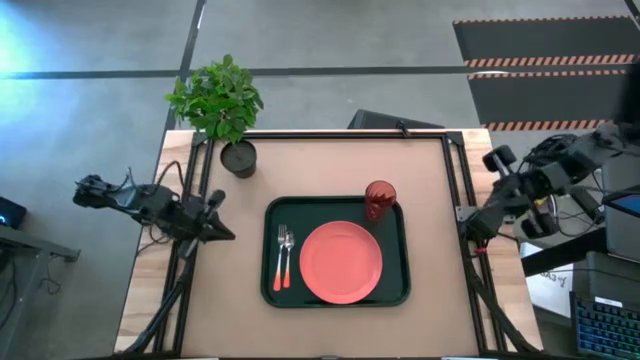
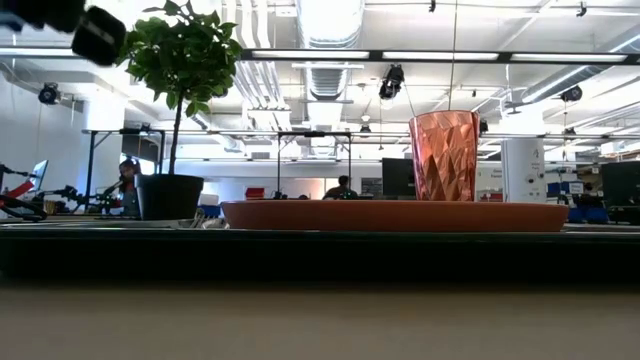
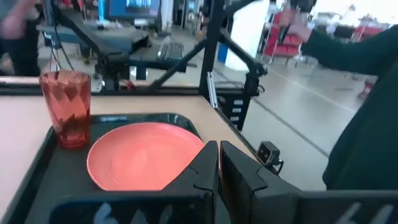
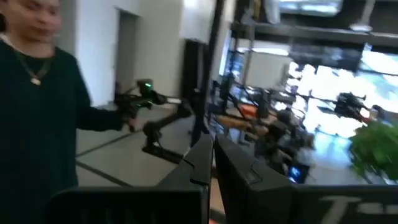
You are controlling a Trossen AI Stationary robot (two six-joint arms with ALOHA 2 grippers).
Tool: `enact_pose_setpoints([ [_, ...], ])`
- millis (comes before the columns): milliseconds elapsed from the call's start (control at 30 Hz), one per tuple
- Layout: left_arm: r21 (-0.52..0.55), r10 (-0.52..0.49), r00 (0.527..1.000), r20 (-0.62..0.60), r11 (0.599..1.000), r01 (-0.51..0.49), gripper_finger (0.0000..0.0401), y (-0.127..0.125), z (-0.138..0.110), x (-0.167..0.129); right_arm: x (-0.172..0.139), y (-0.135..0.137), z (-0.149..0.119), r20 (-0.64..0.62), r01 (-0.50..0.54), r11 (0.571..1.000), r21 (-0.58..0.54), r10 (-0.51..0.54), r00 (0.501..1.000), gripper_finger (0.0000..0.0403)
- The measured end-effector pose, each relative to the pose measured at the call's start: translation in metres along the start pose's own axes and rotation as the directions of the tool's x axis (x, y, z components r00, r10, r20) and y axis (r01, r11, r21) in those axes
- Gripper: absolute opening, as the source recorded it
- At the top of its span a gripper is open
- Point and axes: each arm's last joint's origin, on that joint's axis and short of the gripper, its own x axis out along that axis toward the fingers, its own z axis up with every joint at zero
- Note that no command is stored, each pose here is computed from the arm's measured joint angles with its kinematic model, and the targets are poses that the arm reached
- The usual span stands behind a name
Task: Pick and place plate/cup/fork/spoon on tray
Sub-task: Return to Home Position
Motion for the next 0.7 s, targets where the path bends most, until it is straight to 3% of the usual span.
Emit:
enact_pose_setpoints([
  [133, 0.005, 0.008, 0.996, 0.094, 1.000, -0.009, 0.0000, 0.006, -0.028, 0.009, -0.007, 0.001, -0.027, -0.033, 0.098, 0.994, 0.047, -0.096, 0.995, 0.0009],
  [333, -0.005, -0.014, 0.978, 0.206, 1.000, 0.016, 0.0000, 0.010, -0.055, 0.016, -0.022, 0.005, -0.073, 0.054, 0.109, 0.976, 0.188, -0.121, 0.991, 0.0009],
  [500, -0.009, -0.019, 0.972, 0.234, 1.000, 0.022, 0.0000, 0.011, -0.060, 0.015, -0.028, 0.013, -0.117, 0.115, 0.112, 0.969, 0.220, -0.140, 0.983, 0.0009],
  [567, -0.006, -0.020, 0.970, 0.241, 1.000, 0.022, 0.0000, 0.011, -0.059, 0.014, -0.020, 0.016, -0.133, 0.024, 0.161, 0.972, 0.171, -0.167, 0.986, 0.0009],
  [700, 0.020, -0.025, 0.971, 0.237, 1.000, 0.021, 0.0000, 0.011, -0.062, 0.014, -0.013, 0.020, -0.149, -0.002, 0.194, 0.954, 0.228, -0.199, 0.980, 0.0009],
])
